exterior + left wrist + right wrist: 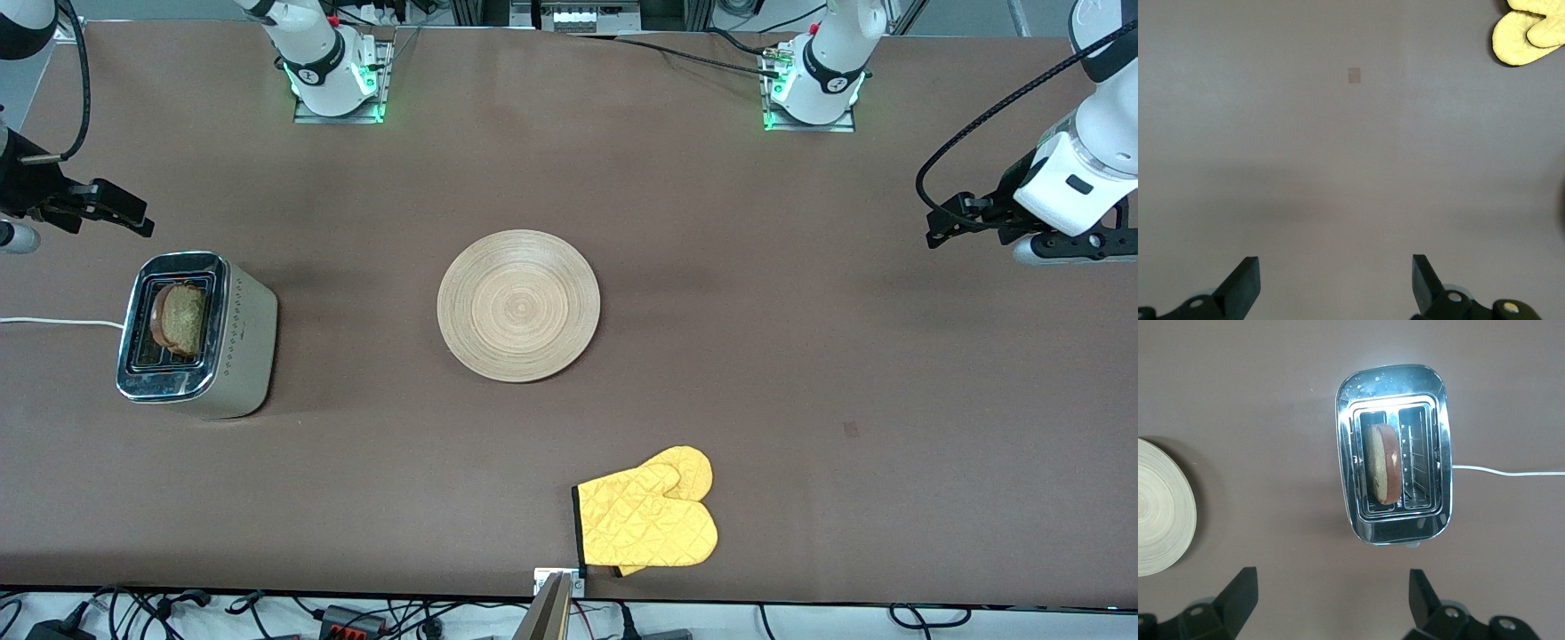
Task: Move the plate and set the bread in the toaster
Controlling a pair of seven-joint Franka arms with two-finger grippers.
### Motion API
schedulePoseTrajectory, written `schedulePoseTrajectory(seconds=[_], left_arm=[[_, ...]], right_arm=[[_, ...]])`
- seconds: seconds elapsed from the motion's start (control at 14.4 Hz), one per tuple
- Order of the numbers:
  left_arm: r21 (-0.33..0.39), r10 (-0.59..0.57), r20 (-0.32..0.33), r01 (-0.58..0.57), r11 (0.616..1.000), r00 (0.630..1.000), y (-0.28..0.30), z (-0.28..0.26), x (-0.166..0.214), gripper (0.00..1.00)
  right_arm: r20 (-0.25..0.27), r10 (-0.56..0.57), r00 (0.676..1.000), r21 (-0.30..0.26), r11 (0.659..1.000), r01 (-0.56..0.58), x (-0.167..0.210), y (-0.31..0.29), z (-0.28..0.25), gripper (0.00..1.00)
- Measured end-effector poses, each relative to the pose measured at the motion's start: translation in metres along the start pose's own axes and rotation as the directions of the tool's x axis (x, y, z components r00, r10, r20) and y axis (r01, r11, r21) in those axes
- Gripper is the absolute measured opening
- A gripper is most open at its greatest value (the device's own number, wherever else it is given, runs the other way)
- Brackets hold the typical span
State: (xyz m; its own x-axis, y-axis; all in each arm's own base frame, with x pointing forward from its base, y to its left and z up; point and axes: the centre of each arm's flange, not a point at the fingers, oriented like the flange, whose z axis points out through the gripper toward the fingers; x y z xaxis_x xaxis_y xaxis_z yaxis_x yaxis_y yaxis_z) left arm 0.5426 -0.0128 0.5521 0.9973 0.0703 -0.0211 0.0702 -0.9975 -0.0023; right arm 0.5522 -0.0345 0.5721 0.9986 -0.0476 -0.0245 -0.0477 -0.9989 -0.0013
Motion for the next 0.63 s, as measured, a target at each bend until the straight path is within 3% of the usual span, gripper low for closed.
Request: schedulePoseTrajectory(seconds=[0.63], left_arm=[[0.0, 0.0, 0.0, 0.0, 1.0, 1.0, 0.0, 0.0, 0.0, 1.0]], right_arm=[[0.008, -0.002, 1.0, 0.0, 1.0, 0.002, -0.0024, -0.0005, -0.0012, 1.0]])
